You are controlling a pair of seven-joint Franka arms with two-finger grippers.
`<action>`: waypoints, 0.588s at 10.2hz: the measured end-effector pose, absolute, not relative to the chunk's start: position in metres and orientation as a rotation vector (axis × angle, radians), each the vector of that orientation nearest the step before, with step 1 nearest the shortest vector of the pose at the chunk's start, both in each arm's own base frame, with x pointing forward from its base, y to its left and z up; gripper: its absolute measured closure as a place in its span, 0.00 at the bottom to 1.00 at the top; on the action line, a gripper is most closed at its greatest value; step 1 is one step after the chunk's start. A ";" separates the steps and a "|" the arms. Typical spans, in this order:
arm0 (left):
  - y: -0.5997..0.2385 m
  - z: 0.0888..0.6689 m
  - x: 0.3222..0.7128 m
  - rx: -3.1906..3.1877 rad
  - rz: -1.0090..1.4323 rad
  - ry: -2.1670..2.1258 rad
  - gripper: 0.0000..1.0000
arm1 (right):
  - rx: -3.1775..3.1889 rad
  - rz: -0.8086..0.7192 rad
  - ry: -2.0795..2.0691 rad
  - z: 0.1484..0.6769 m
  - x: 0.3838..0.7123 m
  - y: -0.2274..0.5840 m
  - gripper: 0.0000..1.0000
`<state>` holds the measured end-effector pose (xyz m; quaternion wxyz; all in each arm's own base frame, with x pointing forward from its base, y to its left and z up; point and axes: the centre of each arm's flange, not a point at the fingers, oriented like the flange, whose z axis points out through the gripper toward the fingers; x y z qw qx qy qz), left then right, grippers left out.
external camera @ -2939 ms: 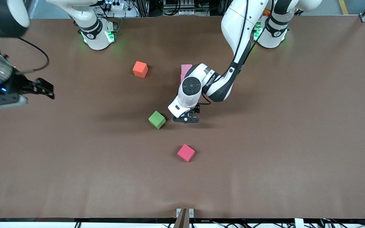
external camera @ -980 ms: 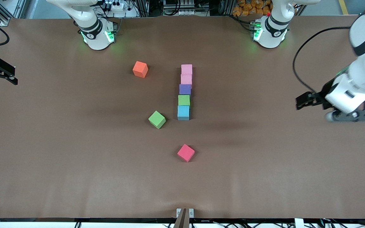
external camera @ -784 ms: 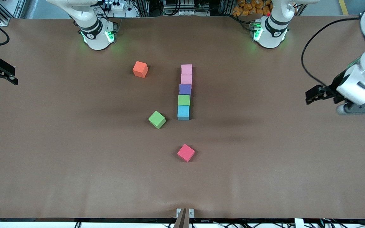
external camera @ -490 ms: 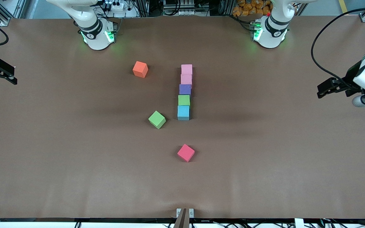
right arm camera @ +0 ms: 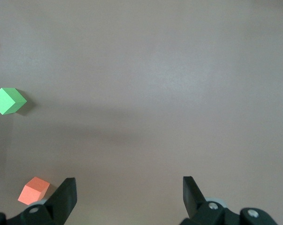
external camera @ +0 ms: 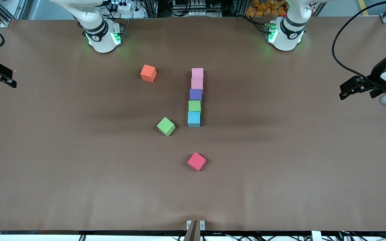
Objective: Arrange blocks into number 1
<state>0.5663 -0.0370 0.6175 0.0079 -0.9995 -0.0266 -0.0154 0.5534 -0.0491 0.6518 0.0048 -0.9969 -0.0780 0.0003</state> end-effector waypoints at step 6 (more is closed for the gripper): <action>-0.047 0.640 0.549 -3.122 -0.075 -0.057 0.00 | -3.113 0.011 -0.249 0.651 0.553 -0.047 0.00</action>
